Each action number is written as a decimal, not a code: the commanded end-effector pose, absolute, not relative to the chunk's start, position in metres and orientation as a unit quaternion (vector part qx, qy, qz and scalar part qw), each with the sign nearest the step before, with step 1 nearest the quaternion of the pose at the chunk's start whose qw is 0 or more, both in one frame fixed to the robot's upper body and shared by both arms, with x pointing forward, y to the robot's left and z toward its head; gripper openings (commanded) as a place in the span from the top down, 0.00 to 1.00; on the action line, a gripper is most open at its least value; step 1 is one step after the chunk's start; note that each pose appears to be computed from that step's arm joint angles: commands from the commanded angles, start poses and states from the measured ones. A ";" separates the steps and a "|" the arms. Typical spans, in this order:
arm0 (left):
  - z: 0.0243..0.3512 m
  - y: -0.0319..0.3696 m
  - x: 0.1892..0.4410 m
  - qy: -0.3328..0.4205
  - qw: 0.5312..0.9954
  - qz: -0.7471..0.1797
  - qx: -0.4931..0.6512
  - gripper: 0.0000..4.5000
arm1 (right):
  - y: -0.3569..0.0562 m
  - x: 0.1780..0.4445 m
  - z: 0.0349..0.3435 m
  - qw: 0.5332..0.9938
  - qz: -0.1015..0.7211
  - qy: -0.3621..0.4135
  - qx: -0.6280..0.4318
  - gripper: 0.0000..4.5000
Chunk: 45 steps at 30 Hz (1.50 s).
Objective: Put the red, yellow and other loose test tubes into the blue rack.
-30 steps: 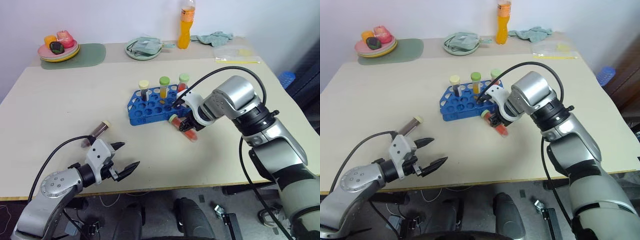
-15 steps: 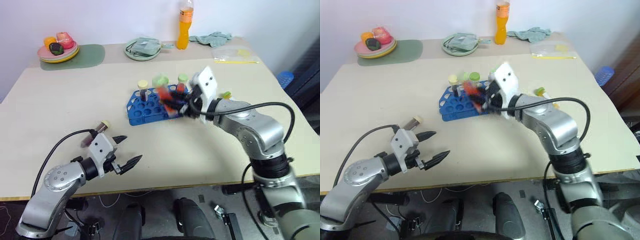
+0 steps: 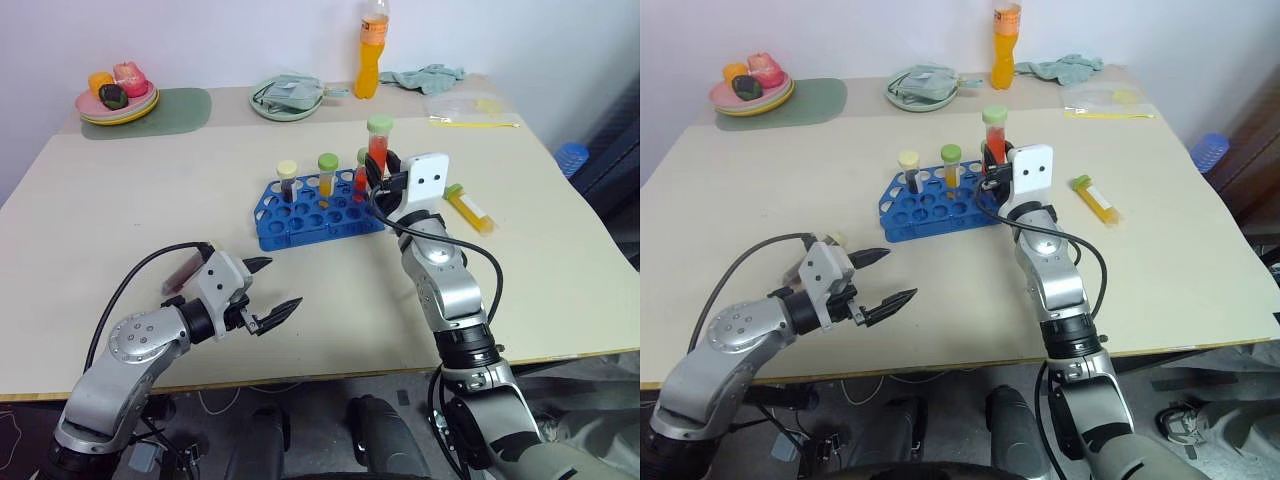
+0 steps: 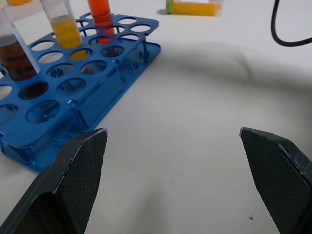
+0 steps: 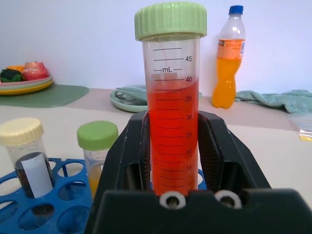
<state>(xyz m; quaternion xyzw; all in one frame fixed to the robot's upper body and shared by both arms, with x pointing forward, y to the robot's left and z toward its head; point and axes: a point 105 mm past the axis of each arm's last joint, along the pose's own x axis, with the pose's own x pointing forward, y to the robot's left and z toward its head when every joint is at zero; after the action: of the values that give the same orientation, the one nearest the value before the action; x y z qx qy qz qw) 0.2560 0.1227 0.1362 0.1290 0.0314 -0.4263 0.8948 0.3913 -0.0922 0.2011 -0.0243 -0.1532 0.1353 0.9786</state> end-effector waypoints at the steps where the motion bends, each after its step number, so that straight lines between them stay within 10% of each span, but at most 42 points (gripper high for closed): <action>1: 0.140 0.124 0.254 0.021 0.894 -0.427 0.133 0.00 | -0.094 0.387 0.206 0.976 0.133 -0.171 -0.022 0.73; 45: 0.146 0.119 0.251 0.008 0.888 -0.440 0.133 0.00 | -0.098 0.391 0.156 0.987 0.105 -0.113 -0.046 0.73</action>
<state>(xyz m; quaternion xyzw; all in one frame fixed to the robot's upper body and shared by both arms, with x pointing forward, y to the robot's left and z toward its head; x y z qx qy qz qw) 0.2532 0.1235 0.1338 0.1268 0.0308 -0.4311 0.8928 0.3922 -0.0967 0.1491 -0.0440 -0.1012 0.1064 0.9882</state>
